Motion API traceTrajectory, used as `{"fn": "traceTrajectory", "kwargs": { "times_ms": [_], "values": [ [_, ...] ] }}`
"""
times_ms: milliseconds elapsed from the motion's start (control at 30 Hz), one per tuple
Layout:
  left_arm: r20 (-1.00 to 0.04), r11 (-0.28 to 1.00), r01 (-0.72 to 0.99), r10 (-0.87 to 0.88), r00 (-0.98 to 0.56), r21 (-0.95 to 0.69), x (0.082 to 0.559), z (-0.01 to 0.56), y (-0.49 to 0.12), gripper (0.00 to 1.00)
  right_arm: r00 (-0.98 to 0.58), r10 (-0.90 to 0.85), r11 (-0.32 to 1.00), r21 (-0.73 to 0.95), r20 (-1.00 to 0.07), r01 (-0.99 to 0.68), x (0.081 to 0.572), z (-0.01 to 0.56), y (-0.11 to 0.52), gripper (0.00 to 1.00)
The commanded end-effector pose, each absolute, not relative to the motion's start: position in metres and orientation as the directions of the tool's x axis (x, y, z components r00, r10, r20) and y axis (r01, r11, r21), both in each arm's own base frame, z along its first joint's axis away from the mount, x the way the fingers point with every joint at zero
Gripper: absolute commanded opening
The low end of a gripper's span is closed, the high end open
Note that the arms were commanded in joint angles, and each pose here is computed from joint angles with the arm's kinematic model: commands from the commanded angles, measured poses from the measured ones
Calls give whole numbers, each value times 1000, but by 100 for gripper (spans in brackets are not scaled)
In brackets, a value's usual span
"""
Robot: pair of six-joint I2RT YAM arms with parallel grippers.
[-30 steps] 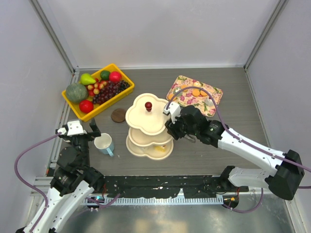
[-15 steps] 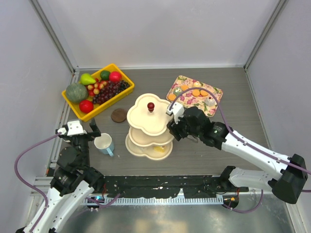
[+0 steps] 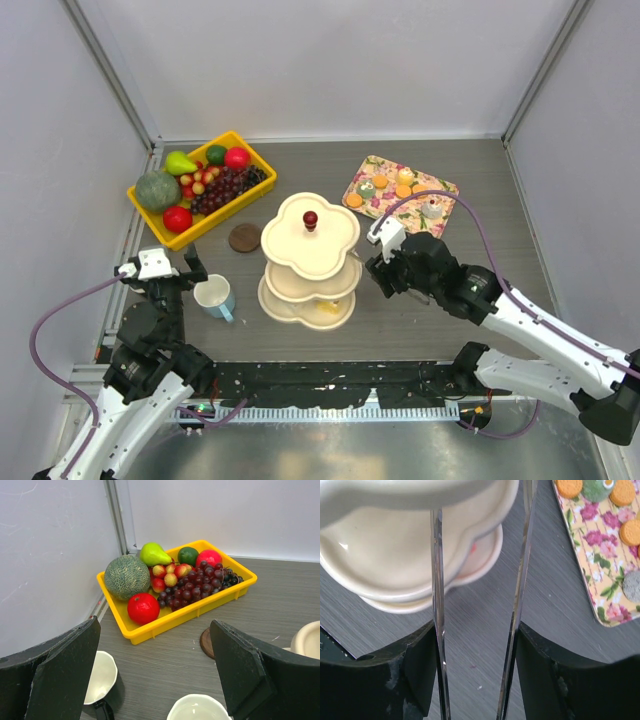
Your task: Serve the afternoon tea
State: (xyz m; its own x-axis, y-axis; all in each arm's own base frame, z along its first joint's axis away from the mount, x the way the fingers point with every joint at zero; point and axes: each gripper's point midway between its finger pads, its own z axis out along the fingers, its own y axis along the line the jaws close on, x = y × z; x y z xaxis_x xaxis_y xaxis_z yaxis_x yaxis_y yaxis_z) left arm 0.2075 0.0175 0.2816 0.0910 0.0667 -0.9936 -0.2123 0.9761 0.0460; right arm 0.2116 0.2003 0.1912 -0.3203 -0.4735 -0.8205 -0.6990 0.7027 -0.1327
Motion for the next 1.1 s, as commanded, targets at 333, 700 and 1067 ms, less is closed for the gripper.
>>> {"fn": "traceTrajectory", "kwargs": {
  "times_ms": [333, 700, 1067],
  "values": [
    [-990, 979, -205, 29, 137, 1, 206, 295, 17, 99, -441, -455, 858, -250, -774, -448, 226, 202, 131, 58],
    [-989, 979, -202, 15, 149, -15, 204, 297, 18, 99, -666, -225, 974, -174, -711, -143, 270, 187, 71, 59],
    [-987, 982, -188, -5, 163, -36, 201, 299, 17, 99, -773, -68, 988, -153, -630, 38, 328, 160, 42, 60]
  ]
}}
